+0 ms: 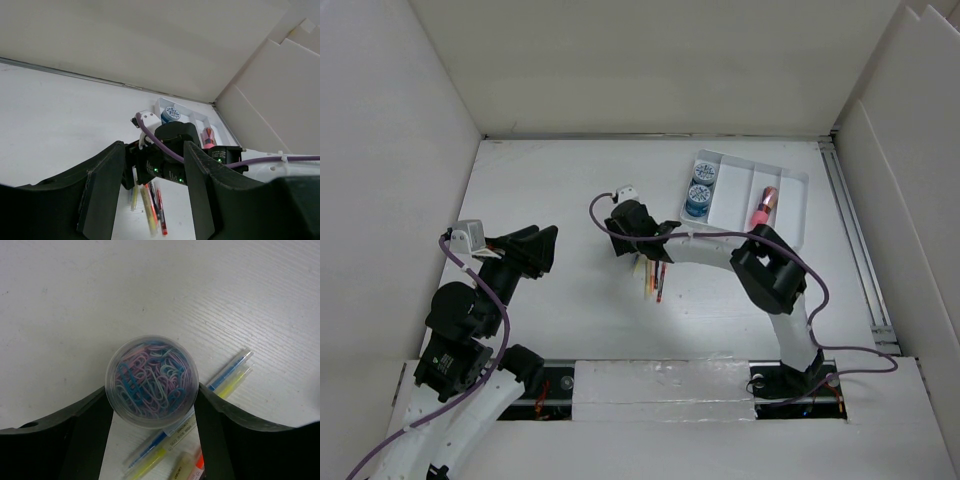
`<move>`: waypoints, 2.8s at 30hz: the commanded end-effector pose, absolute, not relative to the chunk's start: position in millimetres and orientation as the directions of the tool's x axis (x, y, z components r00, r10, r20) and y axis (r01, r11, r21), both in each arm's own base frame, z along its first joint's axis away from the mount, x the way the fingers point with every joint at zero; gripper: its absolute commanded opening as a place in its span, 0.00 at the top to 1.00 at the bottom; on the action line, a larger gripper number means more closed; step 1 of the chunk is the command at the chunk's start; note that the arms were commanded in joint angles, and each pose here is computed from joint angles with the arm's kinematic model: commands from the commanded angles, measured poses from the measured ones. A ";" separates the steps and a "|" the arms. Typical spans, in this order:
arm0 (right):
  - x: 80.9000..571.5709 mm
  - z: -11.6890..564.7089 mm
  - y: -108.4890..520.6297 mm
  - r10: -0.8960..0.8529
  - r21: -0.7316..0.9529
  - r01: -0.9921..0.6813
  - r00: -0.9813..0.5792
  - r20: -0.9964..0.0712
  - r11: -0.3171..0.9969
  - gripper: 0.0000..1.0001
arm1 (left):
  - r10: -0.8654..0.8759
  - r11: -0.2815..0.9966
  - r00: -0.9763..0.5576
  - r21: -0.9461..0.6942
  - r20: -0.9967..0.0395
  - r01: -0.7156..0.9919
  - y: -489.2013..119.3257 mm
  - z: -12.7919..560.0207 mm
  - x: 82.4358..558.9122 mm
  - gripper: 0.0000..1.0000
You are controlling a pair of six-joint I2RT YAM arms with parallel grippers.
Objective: Organize the desk
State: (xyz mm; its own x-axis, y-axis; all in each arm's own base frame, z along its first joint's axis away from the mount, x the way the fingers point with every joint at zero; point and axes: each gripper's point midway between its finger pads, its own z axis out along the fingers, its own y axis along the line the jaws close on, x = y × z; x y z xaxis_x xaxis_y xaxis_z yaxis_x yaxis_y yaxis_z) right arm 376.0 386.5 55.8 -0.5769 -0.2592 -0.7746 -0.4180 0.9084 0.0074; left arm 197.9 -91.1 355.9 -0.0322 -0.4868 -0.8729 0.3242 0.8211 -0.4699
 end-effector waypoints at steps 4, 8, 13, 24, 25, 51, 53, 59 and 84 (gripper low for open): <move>395.2 120.6 402.7 -0.163 0.045 -0.399 -0.474 -0.865 0.916 0.40 | -0.496 0.811 -0.005 -0.466 -0.868 0.354 -93.6 365.5 198.0 0.53; 398.7 145.0 406.5 -0.119 0.076 -0.392 -0.449 -0.886 0.917 0.45 | -0.498 0.810 -0.001 -0.466 -0.867 0.356 -92.8 366.6 196.4 0.53; 393.5 190.6 399.8 -0.007 0.170 -0.388 -0.416 -0.909 0.906 0.48 | -0.502 0.807 0.003 -0.468 -0.865 0.360 -92.3 368.3 194.9 0.53; 457.1 256.8 177.3 0.435 0.438 0.041 -0.245 -0.867 0.898 0.48 | -0.512 0.805 0.025 -0.470 -0.859 0.362 -88.2 374.2 190.8 0.54; 458.7 252.3 154.7 0.476 0.472 0.074 -0.235 -0.848 0.878 0.48 | -0.513 0.806 0.028 -0.471 -0.858 0.359 -87.2 374.5 190.8 0.54; 434.0 143.4 -85.8 0.727 0.554 0.606 -0.061 -0.684 0.571 0.45 | -0.521 0.791 0.034 -0.467 -0.853 0.395 -89.4 379.4 183.4 0.53; 433.6 136.7 -83.6 0.727 0.535 0.613 -0.096 -0.680 0.581 0.44 | -0.523 0.789 0.033 -0.470 -0.852 0.396 -89.9 379.5 183.5 0.53; 432.0 120.9 -77.5 0.715 0.488 0.614 -0.185 -0.675 0.620 0.39 | -0.522 0.789 0.033 -0.468 -0.852 0.399 -90.4 380.3 183.4 0.53; 414.5 199.8 2.1 0.608 0.511 0.415 -0.142 -0.781 0.753 0.32 | -0.515 0.781 0.017 -0.462 -0.857 0.420 -96.1 379.4 183.2 0.53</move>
State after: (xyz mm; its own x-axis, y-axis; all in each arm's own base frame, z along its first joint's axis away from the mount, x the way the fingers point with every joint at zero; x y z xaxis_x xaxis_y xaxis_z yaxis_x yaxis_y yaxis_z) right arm 409.8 -21.7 127.2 -0.3071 0.6398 -0.7045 0.5408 0.7265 0.4240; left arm 182.4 -91.6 368.5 -0.0035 -0.5069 -0.8620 0.3879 0.7938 -0.4684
